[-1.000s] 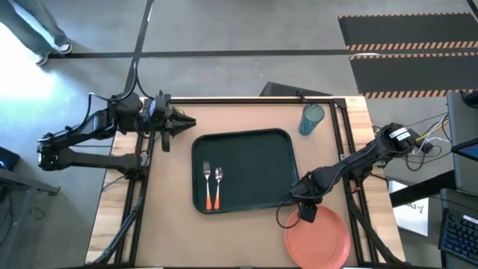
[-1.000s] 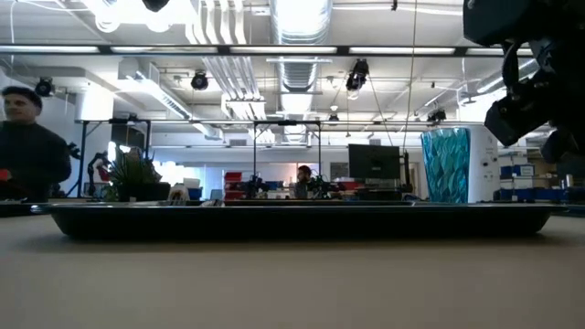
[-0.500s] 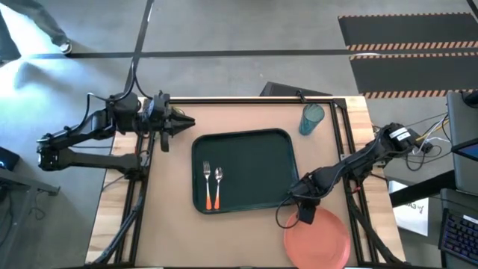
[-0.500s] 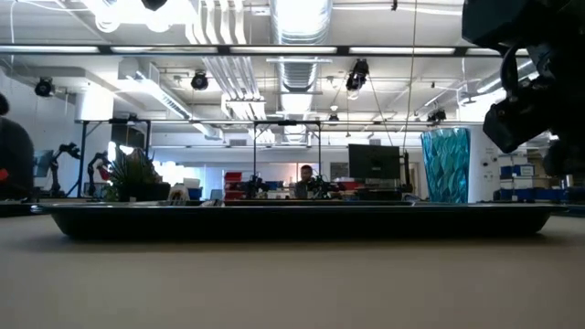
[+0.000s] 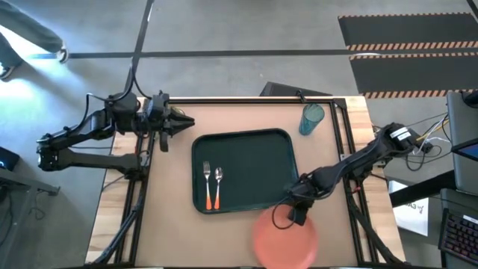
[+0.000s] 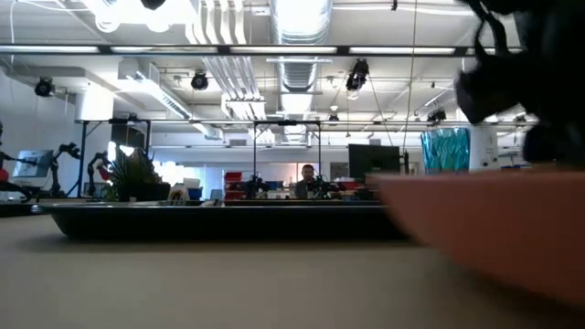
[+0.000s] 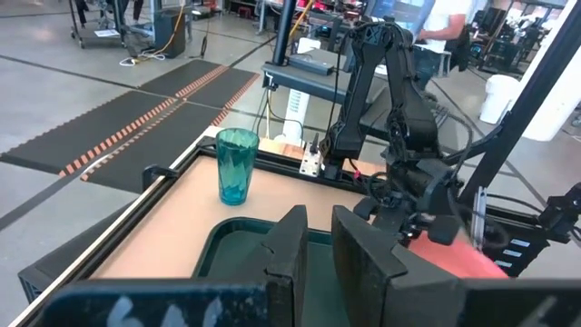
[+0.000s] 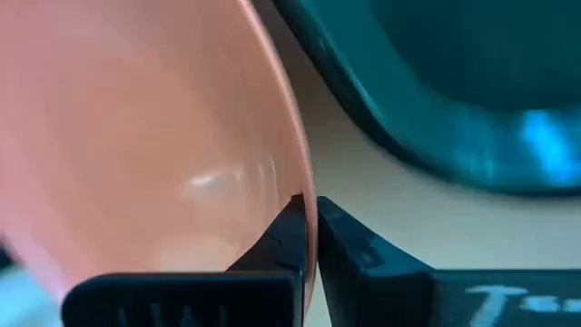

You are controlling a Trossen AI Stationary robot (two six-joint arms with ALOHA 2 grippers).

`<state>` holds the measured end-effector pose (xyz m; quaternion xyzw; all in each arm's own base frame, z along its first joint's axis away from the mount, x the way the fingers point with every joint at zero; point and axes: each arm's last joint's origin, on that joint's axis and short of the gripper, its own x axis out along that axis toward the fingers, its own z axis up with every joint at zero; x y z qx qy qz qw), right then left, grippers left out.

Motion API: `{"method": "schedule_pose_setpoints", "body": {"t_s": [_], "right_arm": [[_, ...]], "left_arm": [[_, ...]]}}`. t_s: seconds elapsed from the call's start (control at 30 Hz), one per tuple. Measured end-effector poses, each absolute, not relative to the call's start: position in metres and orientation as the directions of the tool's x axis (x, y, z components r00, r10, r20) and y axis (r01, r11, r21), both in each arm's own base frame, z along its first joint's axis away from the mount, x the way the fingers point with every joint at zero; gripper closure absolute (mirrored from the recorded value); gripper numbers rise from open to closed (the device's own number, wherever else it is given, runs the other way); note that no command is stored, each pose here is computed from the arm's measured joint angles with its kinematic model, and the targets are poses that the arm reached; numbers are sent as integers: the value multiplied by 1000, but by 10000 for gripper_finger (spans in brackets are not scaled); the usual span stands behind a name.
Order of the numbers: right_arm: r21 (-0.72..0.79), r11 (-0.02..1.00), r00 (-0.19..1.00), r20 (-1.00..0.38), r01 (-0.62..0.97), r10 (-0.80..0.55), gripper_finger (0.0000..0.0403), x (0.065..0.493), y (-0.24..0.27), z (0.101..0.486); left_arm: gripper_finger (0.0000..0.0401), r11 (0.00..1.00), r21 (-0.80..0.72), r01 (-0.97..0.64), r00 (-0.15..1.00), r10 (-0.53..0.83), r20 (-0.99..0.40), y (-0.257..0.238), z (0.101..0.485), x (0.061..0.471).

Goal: Pick and place plate/cup/fork/spoon on tray
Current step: Put the orange plate on the black serving tray to the right of the orange spoon

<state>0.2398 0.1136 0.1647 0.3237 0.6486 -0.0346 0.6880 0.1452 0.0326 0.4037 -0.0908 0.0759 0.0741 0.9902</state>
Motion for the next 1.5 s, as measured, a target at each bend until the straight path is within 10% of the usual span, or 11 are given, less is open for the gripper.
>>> {"method": "schedule_pose_setpoints", "body": {"t_s": [0.47,0.93,1.5], "right_arm": [[232,850,636,-758,473,-147,395,261,78,277],[-11,793,407,-853,610,-326,395,260,-9,264],[71,803,344,-923,592,-172,394,300,-25,178]], "left_arm": [[365,973,-164,-159,978,133,-158,32,404,143],[365,974,-164,-159,978,133,-160,31,404,141],[365,973,-164,-160,977,133,-164,31,403,141]]}}
